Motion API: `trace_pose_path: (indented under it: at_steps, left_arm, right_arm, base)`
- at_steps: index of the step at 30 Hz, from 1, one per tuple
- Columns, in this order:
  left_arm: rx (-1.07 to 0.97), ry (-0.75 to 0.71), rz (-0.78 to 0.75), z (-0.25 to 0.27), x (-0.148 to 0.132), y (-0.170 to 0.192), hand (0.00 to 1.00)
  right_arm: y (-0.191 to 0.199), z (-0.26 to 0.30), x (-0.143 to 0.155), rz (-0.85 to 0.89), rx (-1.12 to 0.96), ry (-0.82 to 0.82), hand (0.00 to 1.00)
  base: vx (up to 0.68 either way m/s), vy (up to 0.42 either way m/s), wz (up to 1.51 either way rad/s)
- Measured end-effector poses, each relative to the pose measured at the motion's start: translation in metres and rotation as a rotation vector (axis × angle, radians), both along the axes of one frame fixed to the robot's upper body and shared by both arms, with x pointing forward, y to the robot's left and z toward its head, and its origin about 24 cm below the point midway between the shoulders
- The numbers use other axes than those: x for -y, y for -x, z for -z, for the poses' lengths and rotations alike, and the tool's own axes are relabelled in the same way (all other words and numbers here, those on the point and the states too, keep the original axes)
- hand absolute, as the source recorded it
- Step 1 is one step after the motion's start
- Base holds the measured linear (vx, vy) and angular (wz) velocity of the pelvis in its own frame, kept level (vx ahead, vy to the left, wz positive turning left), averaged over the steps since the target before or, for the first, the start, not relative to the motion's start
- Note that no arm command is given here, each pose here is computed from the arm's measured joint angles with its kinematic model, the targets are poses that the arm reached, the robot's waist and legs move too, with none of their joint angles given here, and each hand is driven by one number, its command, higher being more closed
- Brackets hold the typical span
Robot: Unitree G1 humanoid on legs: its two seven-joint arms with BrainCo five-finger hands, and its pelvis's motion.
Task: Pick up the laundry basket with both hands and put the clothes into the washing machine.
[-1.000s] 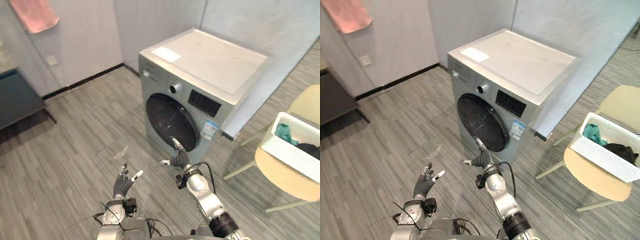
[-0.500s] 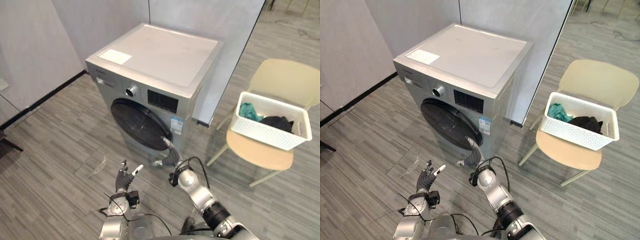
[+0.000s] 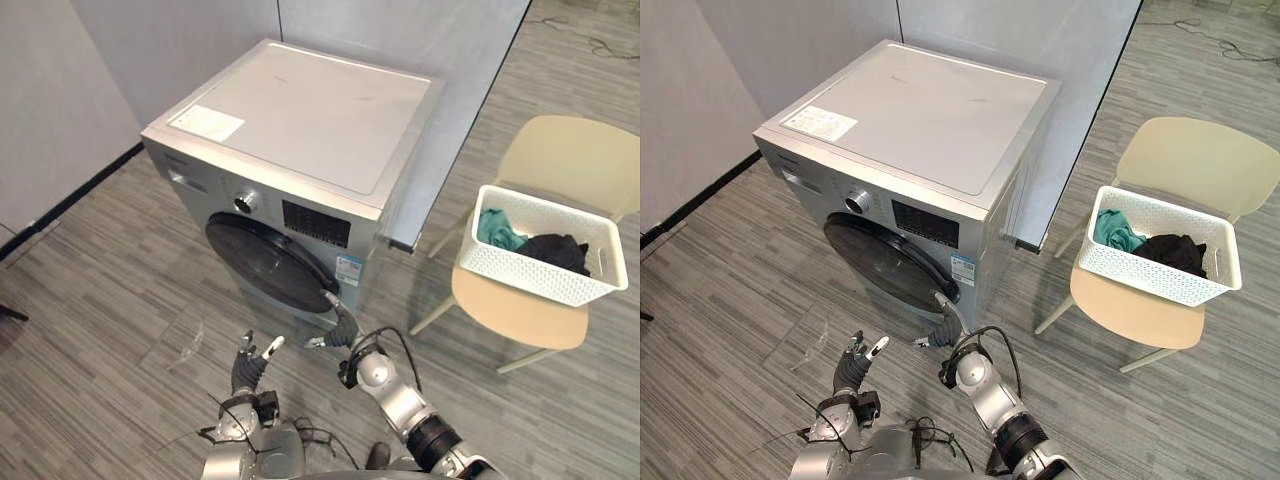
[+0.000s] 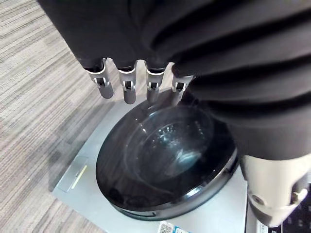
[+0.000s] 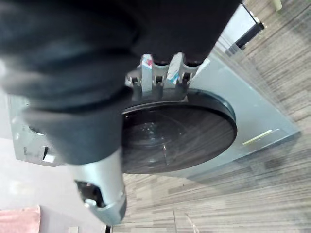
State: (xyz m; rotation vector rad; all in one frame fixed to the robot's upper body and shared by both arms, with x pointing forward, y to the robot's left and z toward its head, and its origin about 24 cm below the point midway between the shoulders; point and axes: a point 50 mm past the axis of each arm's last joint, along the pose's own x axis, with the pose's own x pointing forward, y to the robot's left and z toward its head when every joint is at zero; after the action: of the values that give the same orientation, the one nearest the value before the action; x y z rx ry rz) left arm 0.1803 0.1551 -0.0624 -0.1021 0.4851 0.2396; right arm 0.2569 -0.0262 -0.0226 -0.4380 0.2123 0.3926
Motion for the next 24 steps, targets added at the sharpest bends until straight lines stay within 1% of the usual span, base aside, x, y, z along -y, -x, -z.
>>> trace_pose_path:
  at_steps: [2,5,7,8,11,14,16,19,24]
  left_arm:
    - [0.008,-0.001,0.013,-0.001,0.002,-0.001,0.00]
    - [0.031,0.004,0.013,-0.004,0.003,-0.004,0.00]
    - [0.032,0.014,0.010,-0.004,0.003,-0.004,0.00]
    - [0.046,0.019,0.014,-0.006,0.005,-0.009,0.00]
    - [0.088,0.034,0.027,-0.015,0.009,-0.018,0.00]
    - [0.120,0.061,0.021,-0.020,0.011,-0.021,0.00]
    - [0.176,0.090,0.012,-0.031,0.015,-0.025,0.00]
    - [0.236,0.129,0.005,-0.042,0.017,-0.028,0.00]
    - [0.285,0.186,-0.006,-0.051,0.020,-0.031,0.00]
  right_arm:
    - [-0.006,-0.003,-0.001,-0.003,0.014,0.015,0.00]
    - [-0.027,-0.026,-0.008,0.023,0.103,0.013,0.00]
    - [-0.034,-0.031,-0.006,0.045,0.117,0.024,0.00]
    - [-0.045,-0.040,-0.001,0.097,0.149,0.018,0.00]
    - [-0.061,-0.058,0.006,0.167,0.195,0.001,0.00]
    - [-0.073,-0.073,0.011,0.237,0.225,-0.030,0.00]
    - [-0.090,-0.101,0.018,0.319,0.302,-0.069,0.00]
    - [-0.105,-0.133,0.023,0.384,0.396,-0.102,0.00]
    - [-0.115,-0.168,0.016,0.377,0.482,-0.129,0.00]
  base:
    - [-0.03,0.089,-0.18]
    - [-0.11,0.064,-0.23]
    - [-0.12,0.042,-0.06]
    - [-0.13,0.046,0.06]
    - [-0.14,0.037,-0.03]
    - [-0.10,0.018,0.11]
    - [-0.06,0.016,0.35]
    - [-0.01,0.009,0.34]
    - [0.06,0.008,0.14]
